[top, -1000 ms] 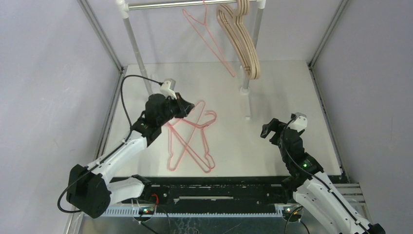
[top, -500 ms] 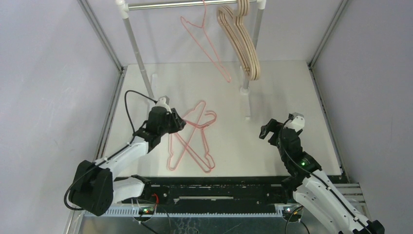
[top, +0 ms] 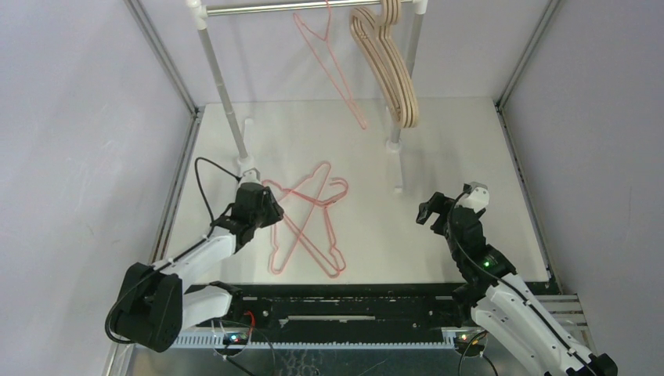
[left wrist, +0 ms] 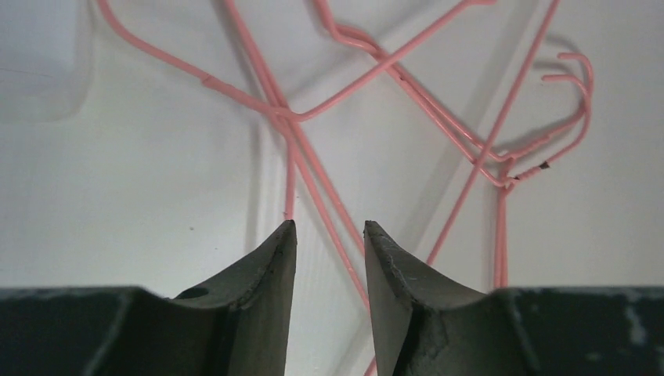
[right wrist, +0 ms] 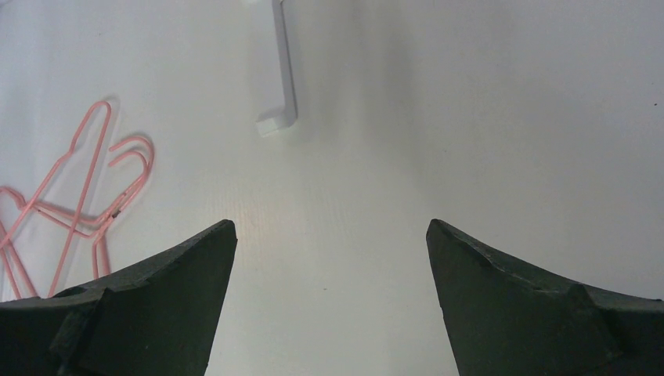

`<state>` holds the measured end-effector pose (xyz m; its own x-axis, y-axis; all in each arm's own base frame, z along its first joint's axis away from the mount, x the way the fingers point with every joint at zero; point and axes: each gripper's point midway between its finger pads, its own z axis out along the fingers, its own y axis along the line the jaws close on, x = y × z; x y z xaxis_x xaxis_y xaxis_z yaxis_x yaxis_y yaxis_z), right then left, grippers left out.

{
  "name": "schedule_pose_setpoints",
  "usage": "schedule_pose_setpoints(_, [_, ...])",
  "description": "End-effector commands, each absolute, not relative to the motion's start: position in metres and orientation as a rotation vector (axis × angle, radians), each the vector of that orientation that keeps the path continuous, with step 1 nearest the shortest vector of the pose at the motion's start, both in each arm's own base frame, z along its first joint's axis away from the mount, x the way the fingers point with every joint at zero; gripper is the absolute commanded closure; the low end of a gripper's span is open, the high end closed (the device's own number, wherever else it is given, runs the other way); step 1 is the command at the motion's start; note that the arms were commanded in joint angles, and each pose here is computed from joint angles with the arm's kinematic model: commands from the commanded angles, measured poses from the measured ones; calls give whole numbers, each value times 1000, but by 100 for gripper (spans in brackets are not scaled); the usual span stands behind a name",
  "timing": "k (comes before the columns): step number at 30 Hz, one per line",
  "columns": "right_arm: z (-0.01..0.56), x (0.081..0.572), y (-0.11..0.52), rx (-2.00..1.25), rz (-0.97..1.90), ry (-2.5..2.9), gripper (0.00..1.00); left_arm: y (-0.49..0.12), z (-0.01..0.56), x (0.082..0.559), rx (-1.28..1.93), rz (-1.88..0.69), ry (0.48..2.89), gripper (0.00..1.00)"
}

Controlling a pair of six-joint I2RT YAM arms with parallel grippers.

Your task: Organize the hangers

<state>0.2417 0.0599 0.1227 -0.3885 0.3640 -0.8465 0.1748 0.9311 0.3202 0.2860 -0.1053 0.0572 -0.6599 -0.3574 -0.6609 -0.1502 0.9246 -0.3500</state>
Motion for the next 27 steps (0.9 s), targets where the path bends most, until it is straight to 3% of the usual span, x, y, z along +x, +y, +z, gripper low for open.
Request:
schedule_pose_setpoints(1, [133,248,64,405,252,1932,0,-85,54,286,-395,-250,2277,57])
schedule_pose_setpoints(16, [132,249,60,404,229,1930,0,-96,15,281,-379,-285,2430,50])
schedule_pose_setpoints(17, [132,249,60,405,227,1929,0,-98,13,281,-375,-296,2435,55])
schedule_pose_setpoints(18, [132,249,60,405,226,1931,0,-101,12,282,-369,-313,2437,66])
schedule_pose_setpoints(19, [132,249,60,404,226,1932,0,-104,9,281,-364,-329,2445,87])
schedule_pose_setpoints(20, [133,249,60,404,226,1927,0,-106,5,281,-357,-337,2460,98])
schedule_pose_setpoints(27, [132,248,59,402,216,1932,0,-123,2,280,-306,-482,2415,100])
